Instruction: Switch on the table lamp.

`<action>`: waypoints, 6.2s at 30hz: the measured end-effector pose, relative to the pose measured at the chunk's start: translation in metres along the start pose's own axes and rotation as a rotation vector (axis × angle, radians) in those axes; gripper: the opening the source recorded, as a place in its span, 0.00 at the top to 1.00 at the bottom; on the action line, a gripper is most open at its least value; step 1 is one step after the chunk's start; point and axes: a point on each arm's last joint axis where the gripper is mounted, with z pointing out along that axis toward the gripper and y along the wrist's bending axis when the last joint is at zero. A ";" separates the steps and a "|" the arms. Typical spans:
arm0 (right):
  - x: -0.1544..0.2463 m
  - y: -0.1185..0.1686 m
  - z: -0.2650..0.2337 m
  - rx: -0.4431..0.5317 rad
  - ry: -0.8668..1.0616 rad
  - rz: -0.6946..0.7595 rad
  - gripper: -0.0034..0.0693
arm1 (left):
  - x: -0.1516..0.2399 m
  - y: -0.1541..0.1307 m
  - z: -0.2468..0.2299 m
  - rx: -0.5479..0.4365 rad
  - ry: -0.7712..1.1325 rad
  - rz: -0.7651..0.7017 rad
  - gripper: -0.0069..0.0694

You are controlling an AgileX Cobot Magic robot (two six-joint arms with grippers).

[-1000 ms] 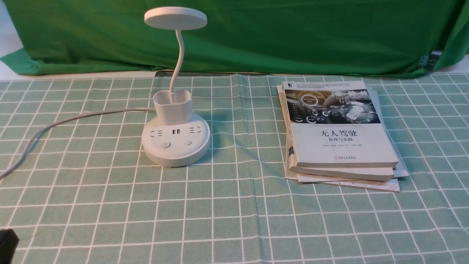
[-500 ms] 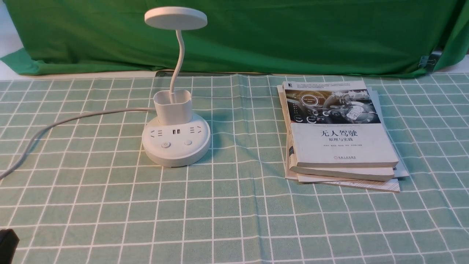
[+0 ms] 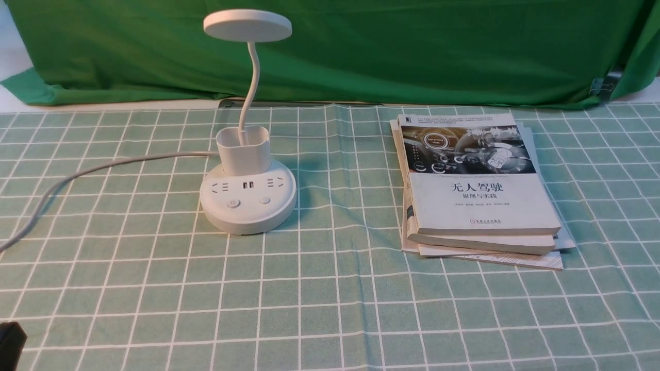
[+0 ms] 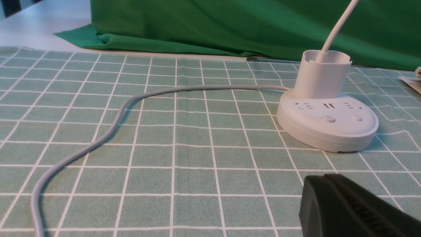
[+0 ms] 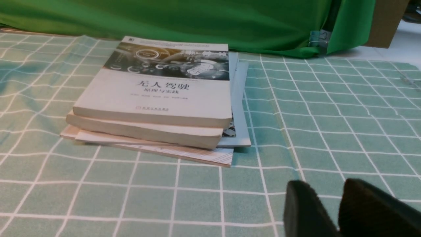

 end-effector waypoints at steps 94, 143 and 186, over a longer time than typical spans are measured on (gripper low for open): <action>0.000 0.000 0.000 0.000 -0.001 0.001 0.63 | -0.033 -0.139 0.346 0.186 0.918 0.117 0.91; 0.000 0.000 0.000 0.000 0.000 0.001 0.63 | -0.162 -0.057 0.033 0.336 0.223 -0.049 0.91; 0.000 0.000 0.000 0.000 0.000 0.001 0.63 | -0.001 0.001 0.000 -0.025 -0.014 -0.116 0.91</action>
